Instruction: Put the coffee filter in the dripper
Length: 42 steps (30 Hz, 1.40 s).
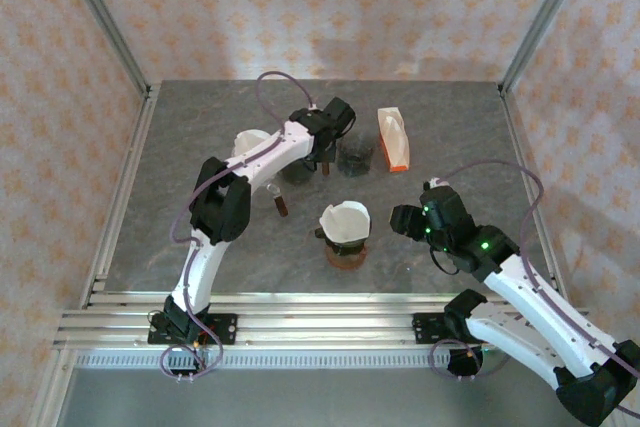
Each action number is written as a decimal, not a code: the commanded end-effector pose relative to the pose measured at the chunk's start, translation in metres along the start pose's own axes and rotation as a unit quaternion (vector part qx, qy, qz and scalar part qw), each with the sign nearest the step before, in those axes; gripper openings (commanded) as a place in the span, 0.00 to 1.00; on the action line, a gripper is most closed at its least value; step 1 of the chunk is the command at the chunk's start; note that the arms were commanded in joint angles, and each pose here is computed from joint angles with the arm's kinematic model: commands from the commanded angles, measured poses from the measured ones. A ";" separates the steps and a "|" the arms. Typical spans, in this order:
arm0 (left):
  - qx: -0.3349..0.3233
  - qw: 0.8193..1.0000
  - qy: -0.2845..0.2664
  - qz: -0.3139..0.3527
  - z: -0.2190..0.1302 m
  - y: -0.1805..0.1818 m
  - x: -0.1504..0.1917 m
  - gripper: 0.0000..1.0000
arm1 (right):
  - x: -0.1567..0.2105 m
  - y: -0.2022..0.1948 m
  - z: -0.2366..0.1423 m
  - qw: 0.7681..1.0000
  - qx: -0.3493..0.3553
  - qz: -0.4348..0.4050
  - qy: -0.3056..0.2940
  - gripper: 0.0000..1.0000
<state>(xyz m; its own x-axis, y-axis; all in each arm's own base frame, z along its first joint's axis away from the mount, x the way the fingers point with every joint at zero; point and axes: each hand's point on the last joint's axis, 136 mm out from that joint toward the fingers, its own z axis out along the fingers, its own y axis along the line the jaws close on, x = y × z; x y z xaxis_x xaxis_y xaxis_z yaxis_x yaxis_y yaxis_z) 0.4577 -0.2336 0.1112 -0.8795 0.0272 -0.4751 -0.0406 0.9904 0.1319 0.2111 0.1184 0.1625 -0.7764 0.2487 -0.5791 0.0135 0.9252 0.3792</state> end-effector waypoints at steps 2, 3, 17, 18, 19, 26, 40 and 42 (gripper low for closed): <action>-0.003 1.000 -0.023 -0.005 -0.020 0.008 -0.023 0.00 | 0.006 -0.010 0.002 1.000 0.012 0.013 0.002 0.64; -0.002 1.000 -0.026 -0.006 -0.023 0.008 -0.025 0.00 | 0.007 -0.011 0.003 1.000 0.014 0.014 0.002 0.64; 0.076 0.994 -0.082 -0.013 -0.118 0.002 -0.052 0.00 | 0.014 -0.024 -0.007 0.999 0.027 0.015 -0.005 0.65; 0.080 0.993 -0.090 -0.007 -0.130 0.002 -0.052 0.00 | 0.014 -0.024 -0.007 1.000 0.027 0.015 -0.005 0.65; 0.084 0.992 -0.099 0.003 -0.144 0.001 -0.052 0.00 | 0.014 -0.025 -0.008 0.999 0.027 0.016 -0.006 0.65; 0.112 0.983 -0.137 0.053 -0.223 0.004 -0.028 0.00 | 0.016 -0.026 -0.009 0.999 0.026 0.017 -0.007 0.65; 0.153 0.971 -0.173 0.065 -0.303 0.065 0.071 0.00 | 0.028 -0.026 -0.004 1.000 0.011 0.023 0.011 0.65; 0.155 0.972 -0.166 0.061 -0.296 0.071 0.088 0.00 | 0.032 -0.025 -0.002 0.999 0.005 0.029 0.015 0.65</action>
<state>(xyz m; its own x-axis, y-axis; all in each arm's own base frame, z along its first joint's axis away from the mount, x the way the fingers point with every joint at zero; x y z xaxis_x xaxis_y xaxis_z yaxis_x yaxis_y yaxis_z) 0.2456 -0.2169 0.3457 -0.6622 0.1656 -0.7308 0.2948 0.9542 -0.0509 0.1874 0.1033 0.1411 -0.7904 0.2672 -0.5513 0.0441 0.9224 0.3838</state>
